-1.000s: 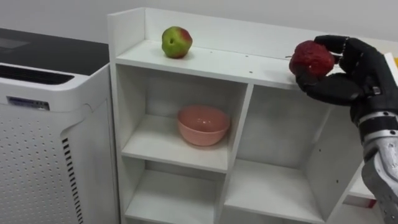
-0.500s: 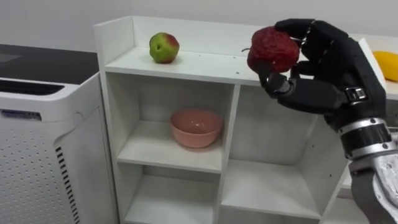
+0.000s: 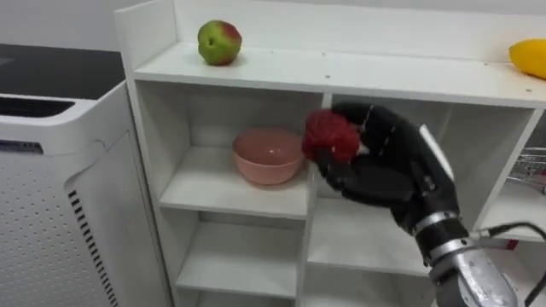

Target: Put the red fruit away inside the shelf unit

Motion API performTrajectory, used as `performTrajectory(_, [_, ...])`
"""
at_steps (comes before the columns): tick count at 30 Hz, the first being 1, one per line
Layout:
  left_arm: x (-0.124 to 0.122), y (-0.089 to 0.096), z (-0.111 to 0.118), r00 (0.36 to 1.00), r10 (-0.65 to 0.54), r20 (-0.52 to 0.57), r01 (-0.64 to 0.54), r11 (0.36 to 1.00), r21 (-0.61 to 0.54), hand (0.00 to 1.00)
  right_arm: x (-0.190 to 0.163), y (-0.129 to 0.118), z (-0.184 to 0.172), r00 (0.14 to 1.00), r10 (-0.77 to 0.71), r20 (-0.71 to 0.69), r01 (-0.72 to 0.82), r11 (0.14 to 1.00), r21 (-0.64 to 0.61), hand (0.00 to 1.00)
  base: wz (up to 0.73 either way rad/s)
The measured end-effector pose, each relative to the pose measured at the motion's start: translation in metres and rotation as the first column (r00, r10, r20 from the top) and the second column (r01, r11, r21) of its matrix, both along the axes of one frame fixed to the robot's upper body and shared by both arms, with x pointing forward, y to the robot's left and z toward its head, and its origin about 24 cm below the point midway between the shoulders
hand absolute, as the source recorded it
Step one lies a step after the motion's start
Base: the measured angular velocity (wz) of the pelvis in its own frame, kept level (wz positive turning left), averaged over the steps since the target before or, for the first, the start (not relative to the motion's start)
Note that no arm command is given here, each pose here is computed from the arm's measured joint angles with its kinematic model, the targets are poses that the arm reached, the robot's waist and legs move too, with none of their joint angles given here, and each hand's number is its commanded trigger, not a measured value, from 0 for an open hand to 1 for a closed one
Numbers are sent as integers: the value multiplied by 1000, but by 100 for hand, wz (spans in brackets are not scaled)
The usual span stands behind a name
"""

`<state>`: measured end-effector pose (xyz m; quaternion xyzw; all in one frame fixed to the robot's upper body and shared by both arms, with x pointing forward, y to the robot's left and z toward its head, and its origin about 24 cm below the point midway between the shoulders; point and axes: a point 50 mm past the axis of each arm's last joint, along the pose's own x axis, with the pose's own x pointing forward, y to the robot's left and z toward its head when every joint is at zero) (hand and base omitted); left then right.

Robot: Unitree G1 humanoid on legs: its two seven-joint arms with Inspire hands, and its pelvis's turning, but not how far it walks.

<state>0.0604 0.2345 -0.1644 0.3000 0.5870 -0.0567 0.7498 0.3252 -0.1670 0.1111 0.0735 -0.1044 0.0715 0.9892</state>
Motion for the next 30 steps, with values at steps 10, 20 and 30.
performTrajectory(10, [-6,-2,-3,987,161,-15,-162,986,-34,0,0,-26,-75,936,-71,-345,157,961,229,100,-3])
performTrajectory(20, [-3,-11,-4,984,180,-19,-181,981,-72,0,-5,-48,-104,872,-54,-486,391,674,627,100,3])
performTrajectory(30, [5,-20,-4,980,201,2,-200,974,-109,0,6,-62,-96,876,-59,-479,459,410,788,100,2])
